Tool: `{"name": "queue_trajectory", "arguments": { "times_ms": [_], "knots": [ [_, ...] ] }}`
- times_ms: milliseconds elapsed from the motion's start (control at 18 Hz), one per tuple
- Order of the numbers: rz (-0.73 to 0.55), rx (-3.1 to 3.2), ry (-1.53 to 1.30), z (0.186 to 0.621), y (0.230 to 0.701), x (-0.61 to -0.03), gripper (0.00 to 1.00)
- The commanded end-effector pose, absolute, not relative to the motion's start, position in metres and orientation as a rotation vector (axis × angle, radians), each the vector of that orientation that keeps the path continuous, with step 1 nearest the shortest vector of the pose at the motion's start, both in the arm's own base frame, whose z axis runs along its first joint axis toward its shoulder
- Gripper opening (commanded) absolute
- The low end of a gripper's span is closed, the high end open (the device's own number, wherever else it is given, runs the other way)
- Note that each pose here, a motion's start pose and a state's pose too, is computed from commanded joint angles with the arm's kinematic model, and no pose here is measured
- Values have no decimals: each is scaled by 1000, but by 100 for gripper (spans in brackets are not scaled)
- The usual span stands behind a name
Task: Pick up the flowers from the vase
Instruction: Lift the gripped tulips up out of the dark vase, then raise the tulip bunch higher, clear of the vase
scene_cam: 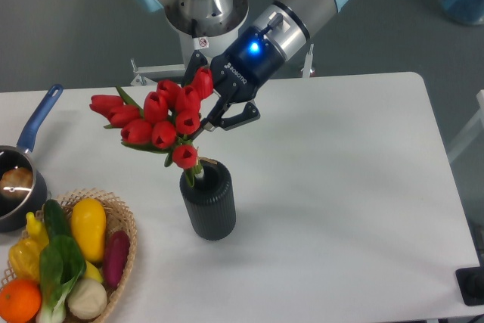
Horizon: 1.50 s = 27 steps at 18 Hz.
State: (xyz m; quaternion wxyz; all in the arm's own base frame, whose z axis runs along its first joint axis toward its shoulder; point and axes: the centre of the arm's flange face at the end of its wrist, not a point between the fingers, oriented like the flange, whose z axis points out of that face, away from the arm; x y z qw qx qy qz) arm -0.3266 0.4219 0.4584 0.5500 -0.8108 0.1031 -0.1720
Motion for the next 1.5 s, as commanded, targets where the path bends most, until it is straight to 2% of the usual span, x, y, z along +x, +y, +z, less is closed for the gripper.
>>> {"name": "queue_trajectory", "arguments": {
  "times_ms": [1500],
  "knots": [
    [-375,-1823,123,496,392,-367,39]
  ]
}}
